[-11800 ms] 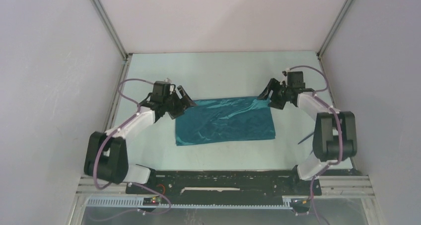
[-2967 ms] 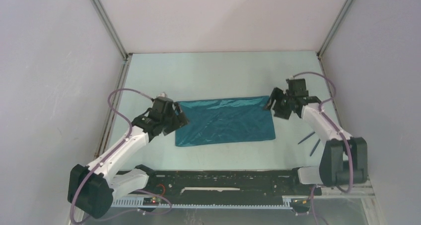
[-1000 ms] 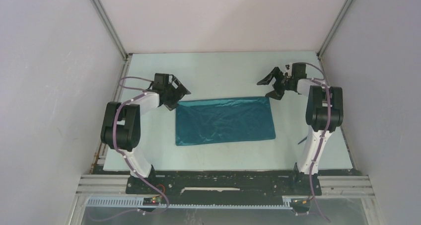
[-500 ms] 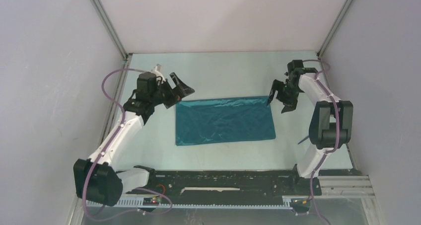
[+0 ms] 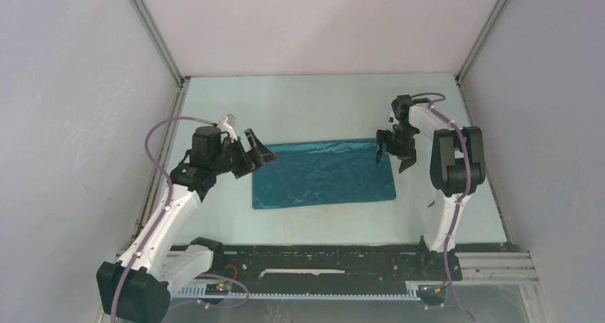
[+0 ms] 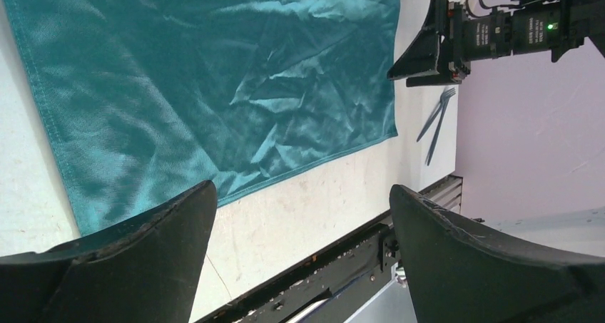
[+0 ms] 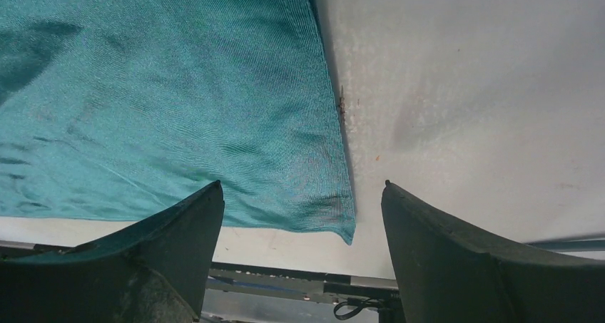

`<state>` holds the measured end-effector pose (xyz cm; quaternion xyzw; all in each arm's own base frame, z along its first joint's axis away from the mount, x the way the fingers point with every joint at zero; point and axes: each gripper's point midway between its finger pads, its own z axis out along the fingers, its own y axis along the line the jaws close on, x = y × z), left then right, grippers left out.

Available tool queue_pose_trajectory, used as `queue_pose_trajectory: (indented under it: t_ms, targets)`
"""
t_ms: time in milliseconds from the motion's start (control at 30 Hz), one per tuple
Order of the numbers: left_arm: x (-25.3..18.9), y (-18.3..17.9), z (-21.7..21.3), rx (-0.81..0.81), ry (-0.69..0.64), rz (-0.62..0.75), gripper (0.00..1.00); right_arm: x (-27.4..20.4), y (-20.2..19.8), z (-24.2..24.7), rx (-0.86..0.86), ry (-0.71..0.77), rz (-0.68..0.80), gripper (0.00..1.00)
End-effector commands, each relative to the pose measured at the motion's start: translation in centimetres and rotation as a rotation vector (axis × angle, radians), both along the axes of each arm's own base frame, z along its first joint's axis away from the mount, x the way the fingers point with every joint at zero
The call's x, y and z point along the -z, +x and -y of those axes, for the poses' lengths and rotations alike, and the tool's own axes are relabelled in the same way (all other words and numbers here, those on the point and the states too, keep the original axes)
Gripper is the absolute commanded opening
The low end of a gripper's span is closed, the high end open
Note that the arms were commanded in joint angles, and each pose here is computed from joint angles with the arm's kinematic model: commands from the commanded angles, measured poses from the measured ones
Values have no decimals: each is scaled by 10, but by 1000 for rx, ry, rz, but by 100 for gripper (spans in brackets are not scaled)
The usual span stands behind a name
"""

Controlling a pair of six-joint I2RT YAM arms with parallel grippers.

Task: Fold the napkin into a case and place the utensils inside
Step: Pick up the rectangle-folded napkin from the center of the board.

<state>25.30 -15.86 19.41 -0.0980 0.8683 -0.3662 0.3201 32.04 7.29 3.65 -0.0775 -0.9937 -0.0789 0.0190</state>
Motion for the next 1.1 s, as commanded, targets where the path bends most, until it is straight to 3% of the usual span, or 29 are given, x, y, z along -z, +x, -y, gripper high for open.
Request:
queue_pose_trajectory:
  t_ms: [0, 367, 633, 867, 1067]
  targets:
    - [0, -7, 3, 46, -1, 13, 99, -3, 11, 5, -8, -52, 59, 88]
    - [-8, -4, 6, 51, -13, 28, 98, 27, 4, -5, -12, -94, 16, 77]
    - [-8, -7, 5, 49, -17, 30, 98, 40, 2, -10, -9, -161, 19, 59]
    - [-7, -9, 4, 46, -18, 29, 98, 40, 8, -8, -16, -187, 63, 34]
    - [-7, -9, 4, 42, -19, 24, 98, 39, 9, 1, -69, -224, 82, 1]
